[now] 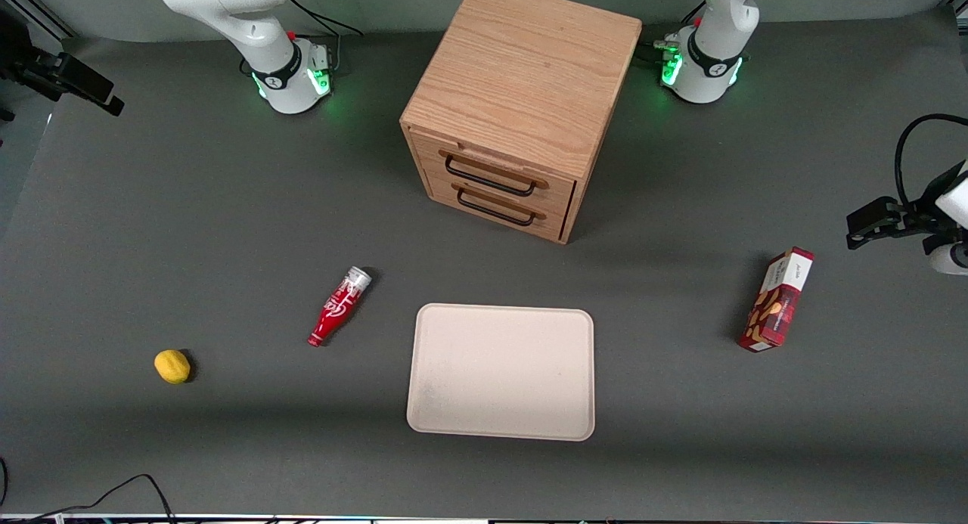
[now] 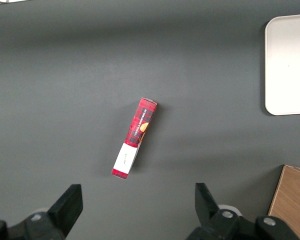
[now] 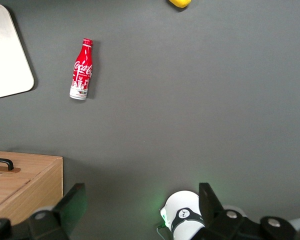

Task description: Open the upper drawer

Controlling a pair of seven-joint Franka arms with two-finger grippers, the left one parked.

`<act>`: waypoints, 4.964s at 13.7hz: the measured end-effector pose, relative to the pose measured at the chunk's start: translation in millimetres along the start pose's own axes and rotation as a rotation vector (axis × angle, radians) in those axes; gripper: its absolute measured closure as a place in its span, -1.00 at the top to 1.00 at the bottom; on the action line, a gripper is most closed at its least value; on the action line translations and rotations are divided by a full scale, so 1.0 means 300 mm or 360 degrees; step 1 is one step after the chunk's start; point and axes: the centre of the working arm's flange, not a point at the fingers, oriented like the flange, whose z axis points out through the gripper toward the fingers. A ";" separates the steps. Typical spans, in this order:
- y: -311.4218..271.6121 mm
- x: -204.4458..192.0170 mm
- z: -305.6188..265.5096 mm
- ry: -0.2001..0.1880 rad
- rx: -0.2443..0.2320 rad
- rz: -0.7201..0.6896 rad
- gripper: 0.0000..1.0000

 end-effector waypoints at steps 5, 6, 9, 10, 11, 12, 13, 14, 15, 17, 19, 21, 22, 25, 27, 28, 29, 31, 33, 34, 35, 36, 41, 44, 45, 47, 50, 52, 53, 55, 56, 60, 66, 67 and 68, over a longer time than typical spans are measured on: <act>0.014 0.004 -0.011 -0.0003 0.0003 0.0013 1.00; 0.015 0.010 -0.016 0.0002 0.0005 0.0016 1.00; 0.015 0.029 -0.034 0.0019 0.0010 -0.0005 1.00; 0.015 0.029 -0.044 0.0028 0.0012 -0.0055 1.00; 0.016 0.027 -0.053 0.0035 0.0014 -0.0114 1.00; 0.017 0.025 -0.059 0.0041 0.0015 -0.0153 1.00; 0.019 0.022 -0.063 0.0037 0.0014 -0.0175 1.00; 0.016 0.013 -0.063 0.0011 0.0022 -0.0215 1.00; 0.004 0.003 -0.065 -0.0011 0.0054 -0.0304 1.00; -0.047 -0.005 -0.081 -0.0013 0.0155 -0.0540 1.00; -0.161 -0.007 -0.093 -0.0025 0.0274 -0.0744 1.00; -0.331 -0.024 -0.065 -0.0095 0.0414 -0.0972 1.00; -0.427 -0.038 -0.038 -0.0146 0.0477 -0.1088 1.00; -0.684 -0.080 0.054 -0.0285 0.0628 -0.1335 1.00; -0.818 -0.088 0.115 -0.0325 0.0661 -0.1438 1.00; -0.876 -0.083 0.150 -0.0343 0.0677 -0.1475 1.00; -0.931 -0.069 0.192 -0.0355 0.0700 -0.1498 1.00; -1.024 -0.030 0.292 -0.0377 0.0739 -0.1525 1.00; -1.121 0.000 0.414 -0.0388 0.0731 -0.1565 1.00; -1.171 0.007 0.475 -0.0387 0.0715 -0.1592 1.00; -1.218 0.010 0.534 -0.0387 0.0704 -0.1621 1.00; -1.258 0.012 0.585 -0.0383 0.0702 -0.1648 1.00; -1.380 -0.012 0.727 -0.0330 0.0665 -0.1741 1.00; -1.434 -0.076 0.786 -0.0303 0.0647 -0.1794 1.00; -1.445 -0.091 0.808 -0.0292 0.0637 -0.1804 1.00; -1.454 -0.107 0.848 -0.0282 0.0611 -0.1815 1.00; -1.460 -0.116 0.896 -0.0270 0.0604 -0.1810 1.00; -1.463 -0.127 0.916 -0.0276 0.0596 -0.1814 1.00; -1.467 -0.137 0.922 -0.0281 0.0592 -0.1821 1.00; -1.476 -0.150 0.924 -0.0282 0.0590 -0.1832 1.00; -1.478 -0.154 0.924 -0.0283 0.0590 -0.1836 1.00; -1.489 -0.168 0.927 -0.0272 0.0594 -0.1845 1.00; -1.492 -0.162 0.978 -0.0242 0.0571 -0.1846 1.00; -1.493 -0.159 0.984 -0.0236 0.0573 -0.1844 1.00; -1.495 -0.155 0.993 -0.0229 0.0573 -0.1842 1.00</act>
